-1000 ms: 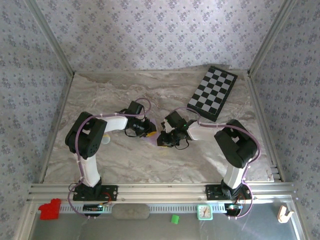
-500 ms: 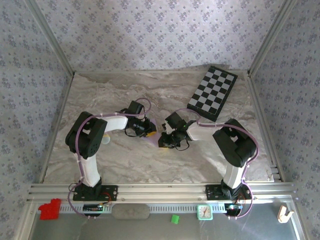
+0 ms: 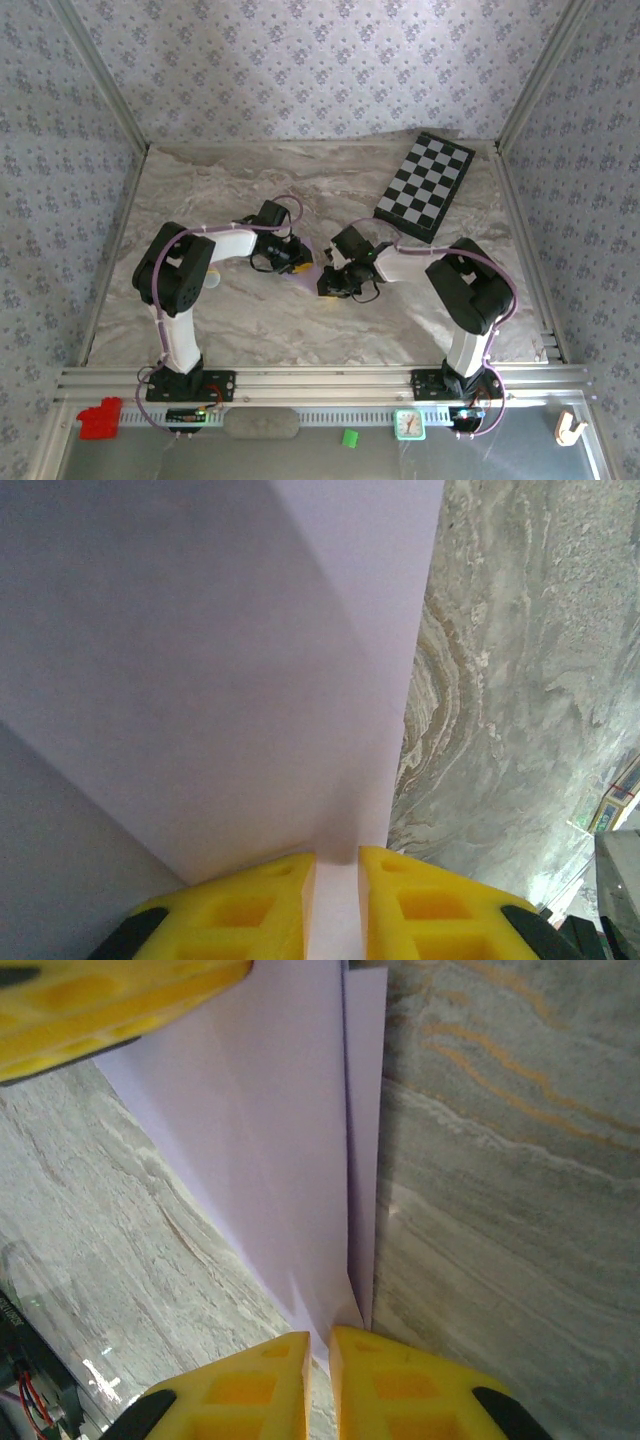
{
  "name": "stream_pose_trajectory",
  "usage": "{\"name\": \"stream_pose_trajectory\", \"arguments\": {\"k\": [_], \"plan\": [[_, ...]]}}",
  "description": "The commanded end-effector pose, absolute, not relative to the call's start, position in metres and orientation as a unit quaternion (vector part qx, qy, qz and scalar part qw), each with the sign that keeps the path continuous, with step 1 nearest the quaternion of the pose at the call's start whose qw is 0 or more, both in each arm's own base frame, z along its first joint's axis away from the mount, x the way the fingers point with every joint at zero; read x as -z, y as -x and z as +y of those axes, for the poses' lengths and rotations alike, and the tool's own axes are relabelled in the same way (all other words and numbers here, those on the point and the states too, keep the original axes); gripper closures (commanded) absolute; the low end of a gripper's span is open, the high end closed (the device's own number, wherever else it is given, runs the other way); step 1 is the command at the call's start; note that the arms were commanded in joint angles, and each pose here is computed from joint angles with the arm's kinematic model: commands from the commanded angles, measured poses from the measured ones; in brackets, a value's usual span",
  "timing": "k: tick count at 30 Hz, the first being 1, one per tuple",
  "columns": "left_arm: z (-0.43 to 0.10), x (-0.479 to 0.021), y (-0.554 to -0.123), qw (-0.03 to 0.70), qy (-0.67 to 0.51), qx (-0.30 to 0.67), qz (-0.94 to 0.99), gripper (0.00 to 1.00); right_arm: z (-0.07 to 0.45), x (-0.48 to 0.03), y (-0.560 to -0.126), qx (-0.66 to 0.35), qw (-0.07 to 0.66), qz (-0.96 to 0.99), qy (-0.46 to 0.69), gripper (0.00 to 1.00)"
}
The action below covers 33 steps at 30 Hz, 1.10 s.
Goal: Fold a paper plane with a square sheet of paper (pick it up from the middle)
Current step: Fourth fold the wing at the center of the table.
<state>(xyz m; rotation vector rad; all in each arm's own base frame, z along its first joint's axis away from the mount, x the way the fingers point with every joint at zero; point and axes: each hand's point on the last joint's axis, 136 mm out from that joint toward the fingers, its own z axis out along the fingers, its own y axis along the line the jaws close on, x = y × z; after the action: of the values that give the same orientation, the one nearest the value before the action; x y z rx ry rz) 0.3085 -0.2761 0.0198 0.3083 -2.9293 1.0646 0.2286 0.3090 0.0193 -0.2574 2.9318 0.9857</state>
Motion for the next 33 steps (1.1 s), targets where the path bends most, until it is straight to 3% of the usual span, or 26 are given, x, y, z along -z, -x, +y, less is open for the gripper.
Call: {"name": "stream_pose_trajectory", "arguments": {"k": [1,6,12,16,24,33], "plan": [[-0.237,0.032,-0.286,0.042,-0.141,-0.230,-0.962,0.79,0.267,0.009,-0.180,-0.240,-0.060,0.966,0.076,0.85],[-0.240,0.029,-0.288,0.040,-0.138,-0.237,-0.961,0.79,0.264,-0.008,-0.176,-0.250,-0.040,0.962,0.100,0.85],[-0.250,0.016,-0.292,0.033,-0.133,-0.269,-0.953,0.79,0.280,-0.053,-0.216,-0.290,0.072,0.948,0.107,0.85],[-0.256,0.007,-0.296,0.028,-0.132,-0.289,-0.948,0.79,0.298,-0.061,-0.236,-0.310,0.104,0.939,0.107,0.86],[-0.265,-0.008,-0.302,0.018,-0.128,-0.317,-0.940,0.78,0.324,-0.051,-0.260,-0.321,0.103,0.937,0.090,0.90],[-0.273,-0.027,-0.307,0.005,-0.113,-0.343,-0.932,0.78,0.310,-0.013,-0.253,-0.274,0.067,0.956,0.078,0.91]]}}
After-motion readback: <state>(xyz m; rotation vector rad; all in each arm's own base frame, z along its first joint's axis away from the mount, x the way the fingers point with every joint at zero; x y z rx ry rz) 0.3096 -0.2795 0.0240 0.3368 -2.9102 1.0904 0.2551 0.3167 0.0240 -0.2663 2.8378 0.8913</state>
